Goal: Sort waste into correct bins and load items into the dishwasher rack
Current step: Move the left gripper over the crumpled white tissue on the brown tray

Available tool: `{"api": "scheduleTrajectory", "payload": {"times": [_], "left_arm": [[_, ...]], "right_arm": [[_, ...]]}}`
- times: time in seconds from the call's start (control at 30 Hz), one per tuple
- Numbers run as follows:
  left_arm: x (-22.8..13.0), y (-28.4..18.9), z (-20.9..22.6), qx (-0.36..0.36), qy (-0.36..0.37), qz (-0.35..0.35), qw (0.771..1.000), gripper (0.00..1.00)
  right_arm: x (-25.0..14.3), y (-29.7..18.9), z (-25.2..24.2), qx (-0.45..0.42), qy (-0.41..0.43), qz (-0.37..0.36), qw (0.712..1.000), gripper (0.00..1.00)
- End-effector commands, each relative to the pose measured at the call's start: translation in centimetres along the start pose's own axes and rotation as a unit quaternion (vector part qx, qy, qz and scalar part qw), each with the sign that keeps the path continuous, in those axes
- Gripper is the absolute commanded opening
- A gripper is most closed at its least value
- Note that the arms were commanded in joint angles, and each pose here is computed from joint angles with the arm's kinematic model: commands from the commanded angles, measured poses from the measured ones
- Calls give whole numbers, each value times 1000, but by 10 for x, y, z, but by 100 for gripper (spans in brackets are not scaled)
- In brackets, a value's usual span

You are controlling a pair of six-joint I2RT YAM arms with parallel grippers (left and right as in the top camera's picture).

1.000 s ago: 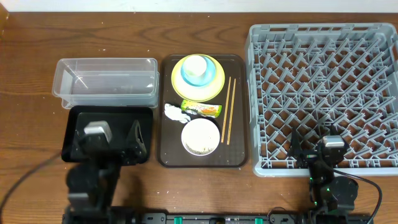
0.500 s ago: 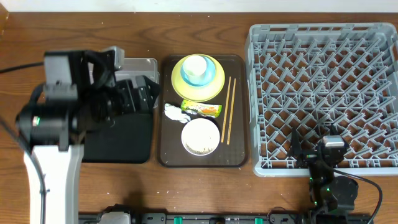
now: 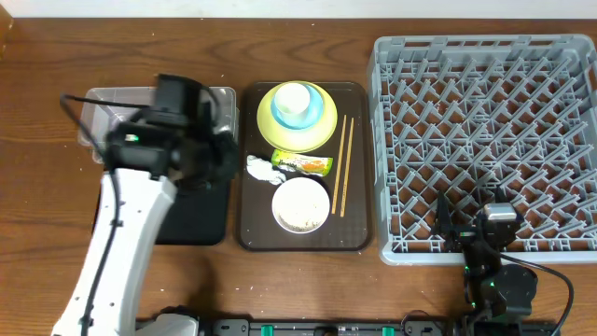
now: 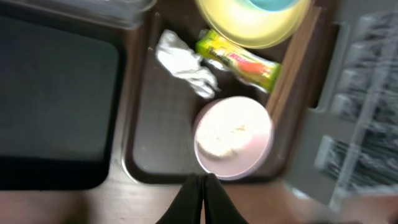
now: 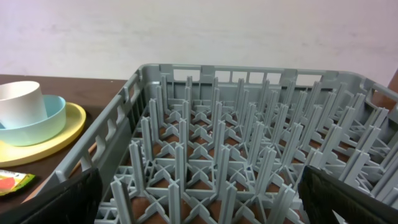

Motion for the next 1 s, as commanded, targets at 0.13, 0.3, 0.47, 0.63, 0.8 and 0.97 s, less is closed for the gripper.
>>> {"api": "scheduleTrajectory", "payload": {"times": [0.13, 0.3, 0.47, 0.63, 0.8, 0.97], "left_arm": [[14, 39, 1, 116, -6, -136, 984, 6], [25, 67, -3, 116, -13, -147, 982, 17], [31, 100, -2, 133, -12, -124, 983, 38], [29, 120, -4, 126, -12, -92, 988, 52], [28, 122, -4, 125, -12, -87, 988, 52], [26, 123, -7, 113, -13, -77, 991, 54]], "right_arm": [[-1, 0, 0, 0, 3, 1, 1000, 99], [-1, 0, 0, 0, 3, 1, 1000, 99], [-1, 0, 0, 0, 3, 1, 1000, 99], [-1, 0, 0, 0, 3, 1, 1000, 99], [-1, 0, 0, 0, 3, 1, 1000, 99], [-1, 0, 0, 0, 3, 1, 1000, 99]]}}
Point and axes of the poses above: each gripper's point midway between its finger pads, its own y axis out along the fingers, its own z axis along the line the jaws close on, x = y × z, the point moved 6 cm from there along -y, back along the fingers, and after that the axes turned 7 degrees about -y, right-handed, at the moved point
